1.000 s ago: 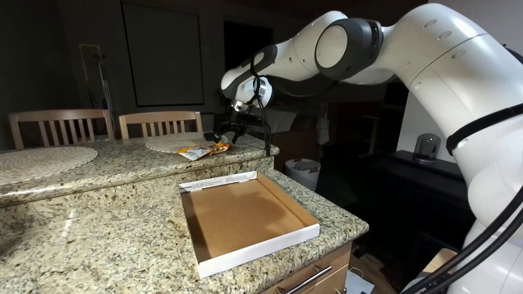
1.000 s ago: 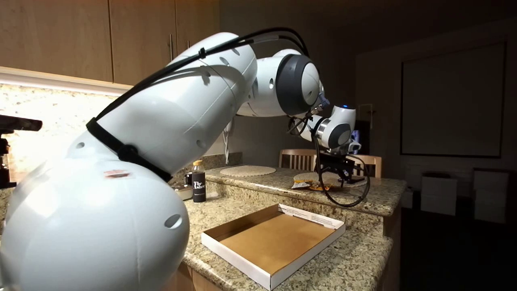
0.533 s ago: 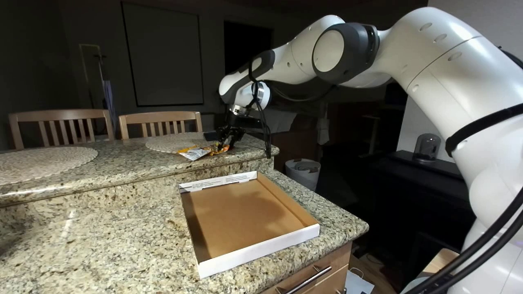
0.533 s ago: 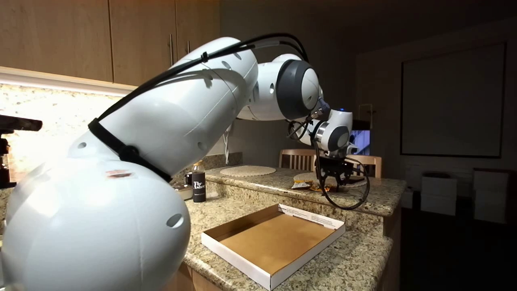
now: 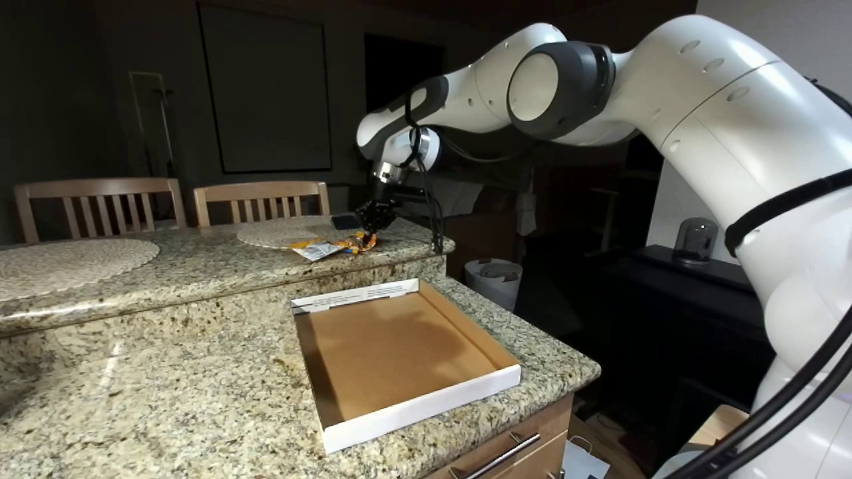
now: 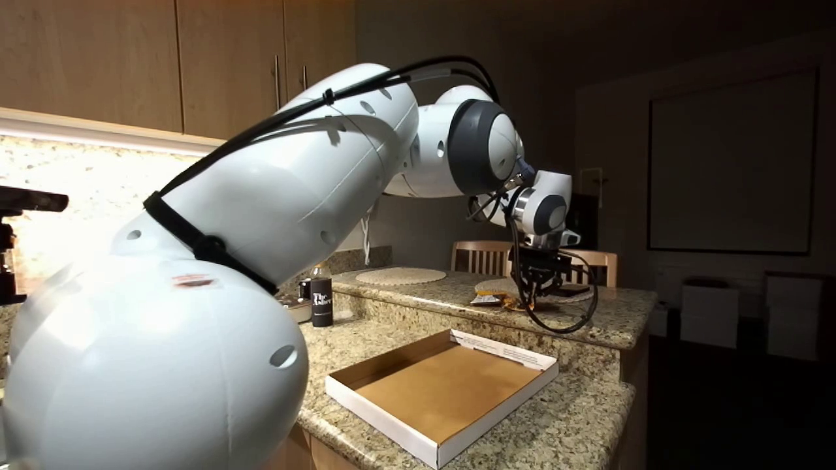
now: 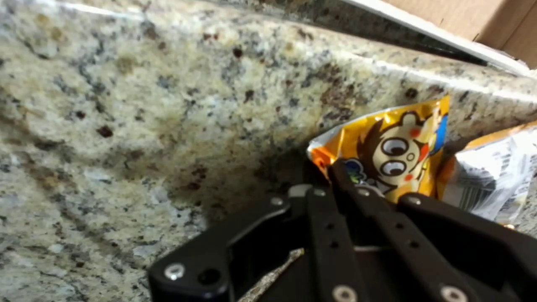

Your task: Put the sachets from the countertop and put them in the box.

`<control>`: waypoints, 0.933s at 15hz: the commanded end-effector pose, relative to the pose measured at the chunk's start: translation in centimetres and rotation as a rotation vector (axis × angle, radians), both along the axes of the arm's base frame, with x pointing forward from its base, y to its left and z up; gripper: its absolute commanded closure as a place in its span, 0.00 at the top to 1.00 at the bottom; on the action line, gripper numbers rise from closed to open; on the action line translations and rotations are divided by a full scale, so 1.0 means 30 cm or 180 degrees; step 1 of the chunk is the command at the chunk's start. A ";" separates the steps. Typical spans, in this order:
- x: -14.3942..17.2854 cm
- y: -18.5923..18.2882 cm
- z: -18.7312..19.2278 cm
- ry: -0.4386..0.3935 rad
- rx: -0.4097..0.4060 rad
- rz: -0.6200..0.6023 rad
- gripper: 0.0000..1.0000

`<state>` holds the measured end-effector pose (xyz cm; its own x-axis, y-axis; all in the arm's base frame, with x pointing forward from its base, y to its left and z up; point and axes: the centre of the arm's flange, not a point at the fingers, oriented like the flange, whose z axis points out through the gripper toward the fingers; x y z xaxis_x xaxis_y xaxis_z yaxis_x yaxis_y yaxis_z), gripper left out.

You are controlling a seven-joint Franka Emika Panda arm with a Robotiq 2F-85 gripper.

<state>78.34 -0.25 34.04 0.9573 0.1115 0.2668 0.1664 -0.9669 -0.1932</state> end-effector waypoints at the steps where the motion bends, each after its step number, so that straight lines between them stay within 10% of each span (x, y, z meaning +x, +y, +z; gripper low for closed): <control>1: -0.027 -0.033 0.038 0.0441 0.0189 0.0006 0.00; 10: -0.497 -0.100 -0.019 0.1794 0.0226 0.0405 0.03; 14: -0.645 0.062 -0.019 0.2224 0.0169 0.1036 0.40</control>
<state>65.54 -1.67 32.77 0.8969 0.3105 -0.3148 0.1735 -0.9020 -0.3954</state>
